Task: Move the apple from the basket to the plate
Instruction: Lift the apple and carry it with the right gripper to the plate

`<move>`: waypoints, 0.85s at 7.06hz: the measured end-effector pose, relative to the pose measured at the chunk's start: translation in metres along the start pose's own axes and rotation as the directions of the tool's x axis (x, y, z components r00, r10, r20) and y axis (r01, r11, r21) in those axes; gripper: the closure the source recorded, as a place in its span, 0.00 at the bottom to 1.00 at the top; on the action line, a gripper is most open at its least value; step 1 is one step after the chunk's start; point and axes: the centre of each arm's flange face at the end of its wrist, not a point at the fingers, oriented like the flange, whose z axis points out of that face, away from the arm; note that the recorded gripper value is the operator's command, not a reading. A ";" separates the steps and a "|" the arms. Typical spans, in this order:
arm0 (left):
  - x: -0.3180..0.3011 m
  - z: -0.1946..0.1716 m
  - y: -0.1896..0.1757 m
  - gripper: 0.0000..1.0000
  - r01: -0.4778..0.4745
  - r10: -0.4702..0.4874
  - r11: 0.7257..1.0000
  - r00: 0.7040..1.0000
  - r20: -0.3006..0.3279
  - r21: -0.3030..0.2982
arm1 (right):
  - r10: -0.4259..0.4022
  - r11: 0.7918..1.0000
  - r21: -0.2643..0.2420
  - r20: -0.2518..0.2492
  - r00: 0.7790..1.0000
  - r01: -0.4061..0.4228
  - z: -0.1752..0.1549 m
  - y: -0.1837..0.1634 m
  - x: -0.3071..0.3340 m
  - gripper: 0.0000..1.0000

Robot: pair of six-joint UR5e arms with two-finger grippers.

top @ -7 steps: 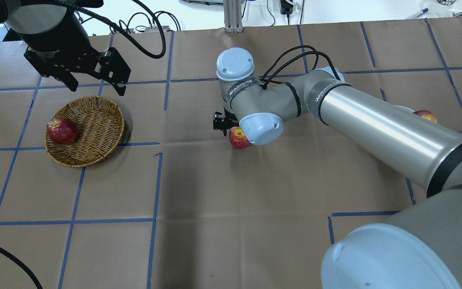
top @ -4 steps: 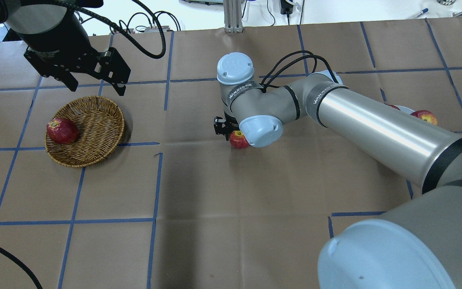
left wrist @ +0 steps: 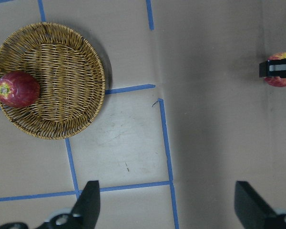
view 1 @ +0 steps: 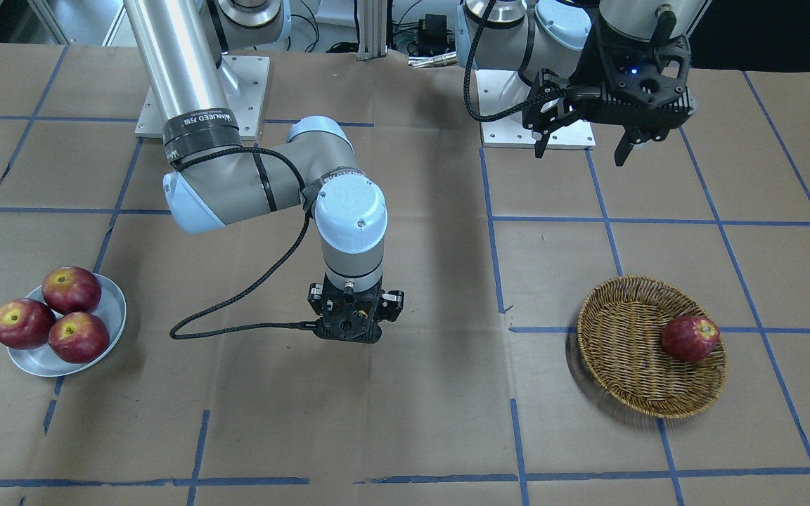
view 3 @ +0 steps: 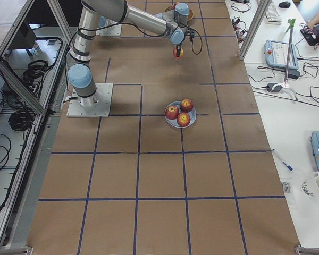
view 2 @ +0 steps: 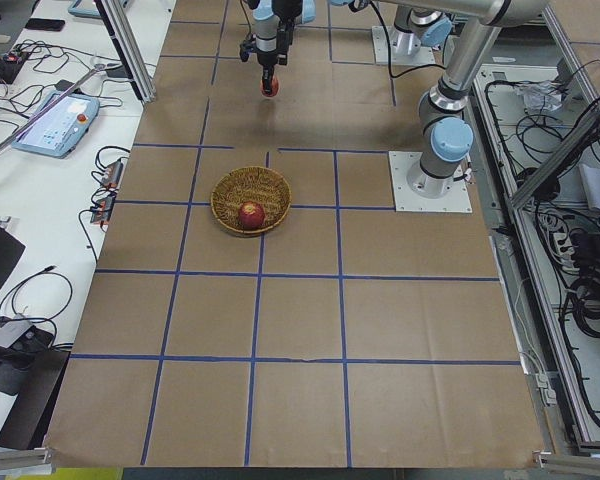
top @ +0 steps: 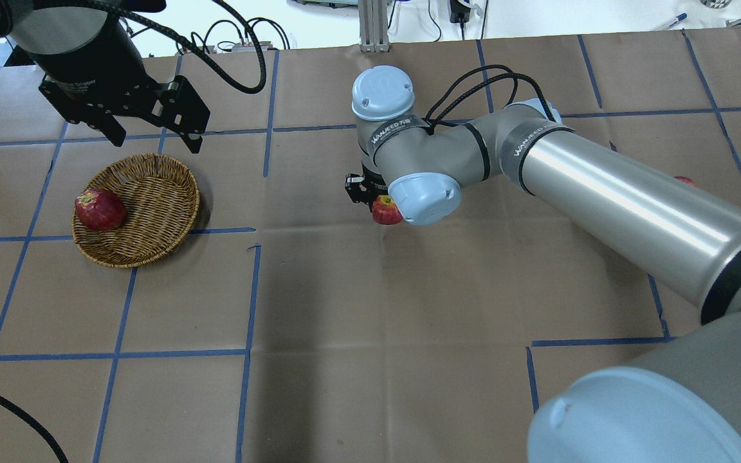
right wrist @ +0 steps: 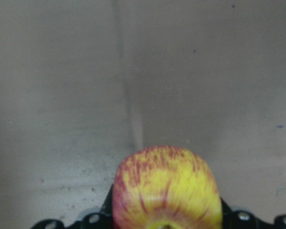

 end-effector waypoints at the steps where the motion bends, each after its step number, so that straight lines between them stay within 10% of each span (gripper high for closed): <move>1: 0.000 0.000 0.000 0.01 -0.001 0.001 1.000 1.000 -0.001 0.000 | 0.007 1.000 0.022 0.010 1.000 -0.008 -0.027 -0.003 0.012 0.42; 6: 0.001 0.000 0.000 0.01 -0.001 0.001 1.000 1.000 -0.001 -0.003 | -0.100 0.995 -0.003 -0.023 0.995 0.100 -0.139 -0.054 0.243 0.42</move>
